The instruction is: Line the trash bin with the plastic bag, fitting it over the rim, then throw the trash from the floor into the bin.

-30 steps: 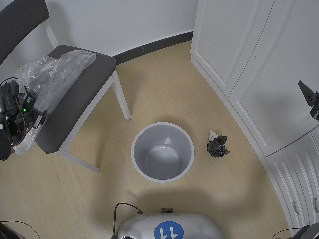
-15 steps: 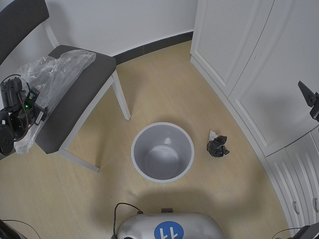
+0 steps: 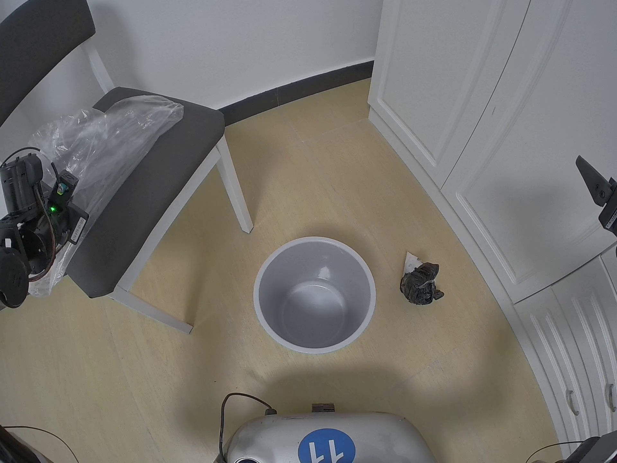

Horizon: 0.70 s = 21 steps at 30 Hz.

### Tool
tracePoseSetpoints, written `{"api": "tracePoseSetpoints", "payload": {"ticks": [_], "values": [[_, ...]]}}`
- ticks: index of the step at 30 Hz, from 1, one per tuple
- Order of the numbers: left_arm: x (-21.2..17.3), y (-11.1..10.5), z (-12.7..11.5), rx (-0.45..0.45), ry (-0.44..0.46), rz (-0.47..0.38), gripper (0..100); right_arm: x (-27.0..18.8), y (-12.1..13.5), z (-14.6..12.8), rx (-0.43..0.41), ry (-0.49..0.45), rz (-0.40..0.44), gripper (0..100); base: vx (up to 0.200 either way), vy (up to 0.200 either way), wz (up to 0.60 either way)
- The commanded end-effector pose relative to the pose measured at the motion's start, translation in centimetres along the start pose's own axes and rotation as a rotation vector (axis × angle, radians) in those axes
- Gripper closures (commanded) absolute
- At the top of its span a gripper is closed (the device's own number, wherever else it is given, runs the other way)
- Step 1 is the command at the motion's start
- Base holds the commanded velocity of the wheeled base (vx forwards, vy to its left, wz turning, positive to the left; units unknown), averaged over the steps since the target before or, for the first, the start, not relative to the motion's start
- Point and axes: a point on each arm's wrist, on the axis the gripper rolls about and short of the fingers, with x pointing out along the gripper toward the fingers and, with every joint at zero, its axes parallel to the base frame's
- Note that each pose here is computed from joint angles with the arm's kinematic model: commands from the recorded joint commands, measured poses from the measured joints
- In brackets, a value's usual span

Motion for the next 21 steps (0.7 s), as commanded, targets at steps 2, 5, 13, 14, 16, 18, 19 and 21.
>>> {"api": "tracePoseSetpoints", "payload": {"ticks": [2, 5, 13, 14, 16, 18, 19, 21], "values": [[-0.9, -0.3, -0.3, -0.031, -0.045, 0.022, 100, 0.1, 0.1, -0.3, -0.005, 0.012, 0.005, 0, 0.0, 0.0, 0.0], [-1.7, -1.3, 0.2, -0.113, -0.105, 0.008, 100, -0.1, 0.1, -0.4, -0.027, 0.018, 0.012, 0, 0.0, 0.0, 0.0], [-3.0, -2.4, 1.9, -0.19, -0.172, -0.049, 100, 2.0, 2.0, -2.2, -0.068, 0.116, 0.106, 0, 0.0, 0.0, 0.0], [-3.0, -2.4, 1.9, -0.19, -0.172, -0.049, 100, 2.0, 2.0, -2.2, -0.068, 0.116, 0.106, 0, 0.0, 0.0, 0.0], [-3.0, -2.9, 1.9, -0.264, -0.168, -0.072, 100, 2.5, 2.6, -3.7, -0.05, 0.17, 0.13, 0, 0.0, 0.0, 0.0], [-3.2, -3.3, 2.1, -0.336, -0.172, -0.098, 100, 2.5, 2.9, -4.1, -0.032, 0.191, 0.152, 0, 0.0, 0.0, 0.0], [-3.2, -3.4, 2.2, -0.347, -0.173, -0.104, 100, 2.4, 3.0, -4.1, -0.03, 0.192, 0.156, 0, 0.0, 0.0, 0.0], [-3.7, -4.1, 2.8, -0.438, -0.187, -0.145, 100, 2.6, 3.1, -4.2, -0.033, 0.2, 0.171, 0, 0.0, 0.0, 0.0]]}}
